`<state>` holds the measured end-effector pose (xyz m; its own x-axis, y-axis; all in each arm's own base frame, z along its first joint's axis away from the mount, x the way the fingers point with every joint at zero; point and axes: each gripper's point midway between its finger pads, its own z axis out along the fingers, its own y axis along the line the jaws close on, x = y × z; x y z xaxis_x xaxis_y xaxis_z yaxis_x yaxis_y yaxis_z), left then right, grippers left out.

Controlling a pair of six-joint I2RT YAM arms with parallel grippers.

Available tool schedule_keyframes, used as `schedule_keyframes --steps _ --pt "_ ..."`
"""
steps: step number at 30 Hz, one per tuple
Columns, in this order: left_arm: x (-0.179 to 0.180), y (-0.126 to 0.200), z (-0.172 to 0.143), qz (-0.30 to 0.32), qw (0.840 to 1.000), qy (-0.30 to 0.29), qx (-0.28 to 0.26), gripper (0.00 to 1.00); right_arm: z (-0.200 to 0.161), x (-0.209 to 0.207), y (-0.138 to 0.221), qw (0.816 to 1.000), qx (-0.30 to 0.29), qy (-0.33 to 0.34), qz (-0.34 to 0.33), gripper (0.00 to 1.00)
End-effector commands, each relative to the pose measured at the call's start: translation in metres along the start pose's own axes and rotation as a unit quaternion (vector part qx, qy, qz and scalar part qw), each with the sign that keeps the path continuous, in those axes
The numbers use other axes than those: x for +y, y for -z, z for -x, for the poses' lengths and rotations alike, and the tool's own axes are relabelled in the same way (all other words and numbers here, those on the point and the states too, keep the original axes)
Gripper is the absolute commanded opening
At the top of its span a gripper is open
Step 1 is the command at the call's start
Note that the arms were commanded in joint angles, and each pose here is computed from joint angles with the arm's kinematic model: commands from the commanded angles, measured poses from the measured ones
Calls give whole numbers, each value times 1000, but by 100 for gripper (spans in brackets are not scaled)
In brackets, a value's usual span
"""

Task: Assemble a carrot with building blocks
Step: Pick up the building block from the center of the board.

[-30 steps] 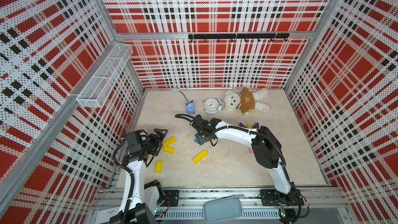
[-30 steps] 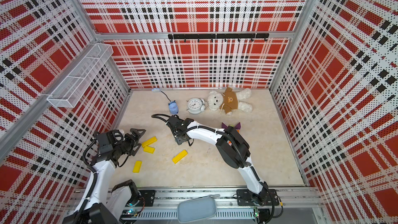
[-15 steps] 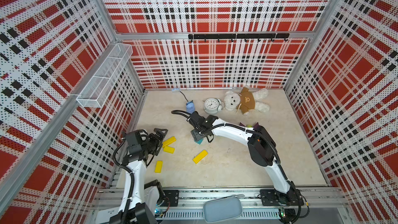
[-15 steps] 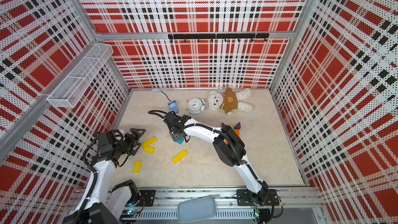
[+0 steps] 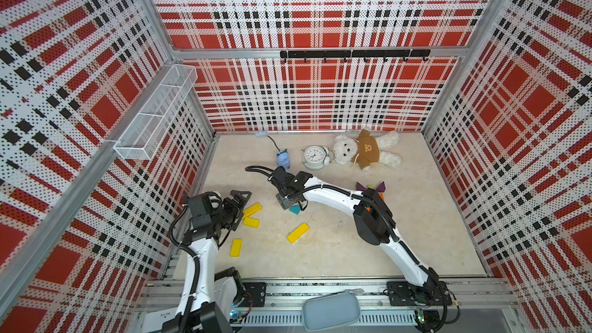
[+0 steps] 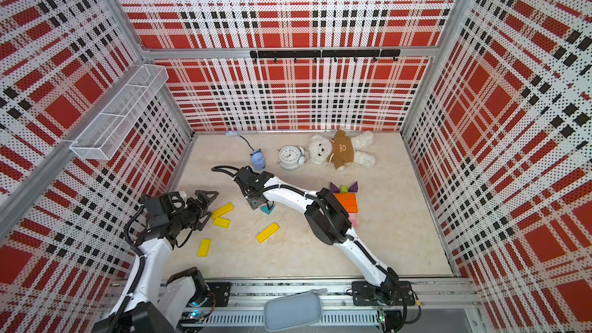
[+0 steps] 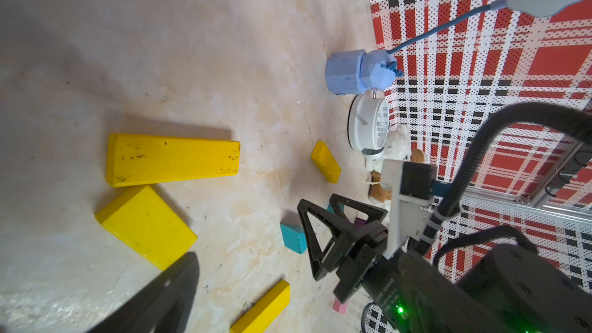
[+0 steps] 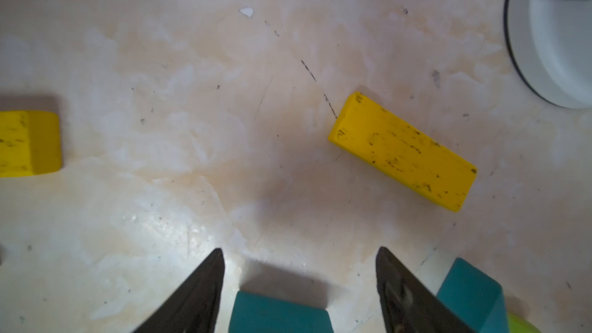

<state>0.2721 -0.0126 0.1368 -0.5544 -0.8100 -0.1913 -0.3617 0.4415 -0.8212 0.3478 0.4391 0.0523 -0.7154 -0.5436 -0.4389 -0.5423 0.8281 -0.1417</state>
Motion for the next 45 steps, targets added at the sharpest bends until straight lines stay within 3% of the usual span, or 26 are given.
schedule_keyframes --steps 1,12,29,40,45 --pt "-2 -2 -3 -9 1000 -7 6 100 3 -1 -1 1000 1 8 -3 76" --pt "-2 -3 -4 -10 1000 -7 6 99 -12 -1 -5 1000 21 1 -1 72" --pt "-3 -5 -8 -8 1000 -13 10 100 -27 -3 1 999 35 -1 8 73" --pt "-2 -6 -8 -7 1000 -10 14 99 -18 21 30 995 21 1 100 78" --pt "-2 -6 -9 -8 1000 -9 15 99 -24 23 38 993 30 6 111 79"
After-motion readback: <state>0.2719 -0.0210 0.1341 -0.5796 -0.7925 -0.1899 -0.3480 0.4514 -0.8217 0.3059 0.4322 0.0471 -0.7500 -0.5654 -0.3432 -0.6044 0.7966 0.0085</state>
